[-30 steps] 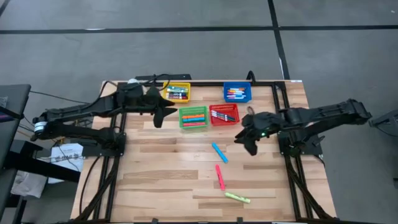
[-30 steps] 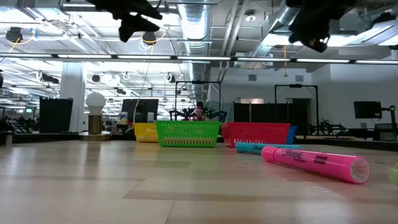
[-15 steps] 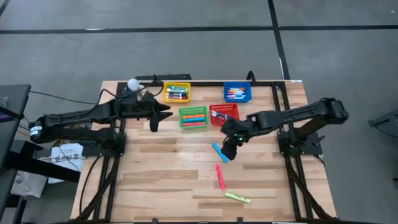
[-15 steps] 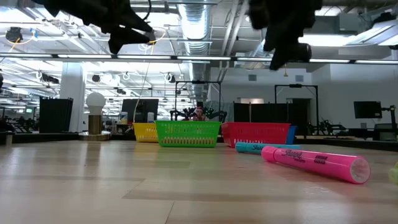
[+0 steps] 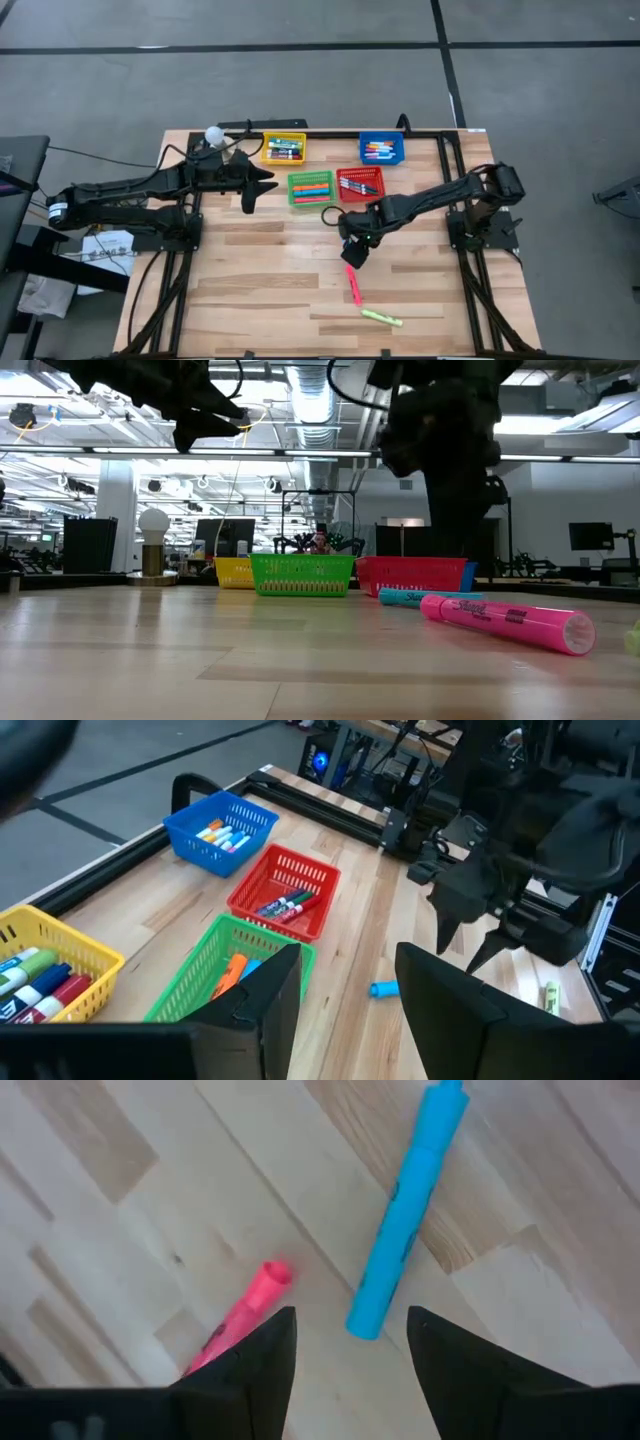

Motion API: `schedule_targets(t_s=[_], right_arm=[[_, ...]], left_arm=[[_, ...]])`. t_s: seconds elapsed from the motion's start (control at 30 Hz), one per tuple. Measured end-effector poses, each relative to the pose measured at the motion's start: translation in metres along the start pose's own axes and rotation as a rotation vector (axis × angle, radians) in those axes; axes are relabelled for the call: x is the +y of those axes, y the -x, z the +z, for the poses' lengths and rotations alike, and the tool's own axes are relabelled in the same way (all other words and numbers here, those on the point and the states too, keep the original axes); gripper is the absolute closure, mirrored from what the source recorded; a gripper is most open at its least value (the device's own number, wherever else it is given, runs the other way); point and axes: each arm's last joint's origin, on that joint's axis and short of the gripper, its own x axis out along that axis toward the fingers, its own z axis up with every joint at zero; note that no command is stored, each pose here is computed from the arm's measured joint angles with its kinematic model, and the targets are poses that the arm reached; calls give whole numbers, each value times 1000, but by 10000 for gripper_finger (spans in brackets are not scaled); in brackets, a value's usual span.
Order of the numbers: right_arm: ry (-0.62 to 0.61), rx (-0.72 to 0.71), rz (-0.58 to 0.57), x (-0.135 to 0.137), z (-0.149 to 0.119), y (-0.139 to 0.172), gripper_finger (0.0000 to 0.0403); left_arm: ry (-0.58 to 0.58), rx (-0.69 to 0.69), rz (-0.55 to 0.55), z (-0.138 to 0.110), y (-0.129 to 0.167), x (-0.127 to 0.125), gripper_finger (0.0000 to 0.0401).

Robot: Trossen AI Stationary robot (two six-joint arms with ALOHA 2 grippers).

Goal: Pick & Place Markers
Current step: Put the large blue highlighter pen into the green bin

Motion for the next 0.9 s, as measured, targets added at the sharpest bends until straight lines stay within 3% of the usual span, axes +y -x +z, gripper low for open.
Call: schedule_targets(t_s=[0.63, 0.9], right_arm=[[-58, 96, -128, -8, 5, -53, 234], [-80, 134, -190, -12, 4, -70, 269]], left_arm=[[-10, -28, -6, 3, 0, -1, 238], [-10, -41, -9, 4, 0, -1, 238]])
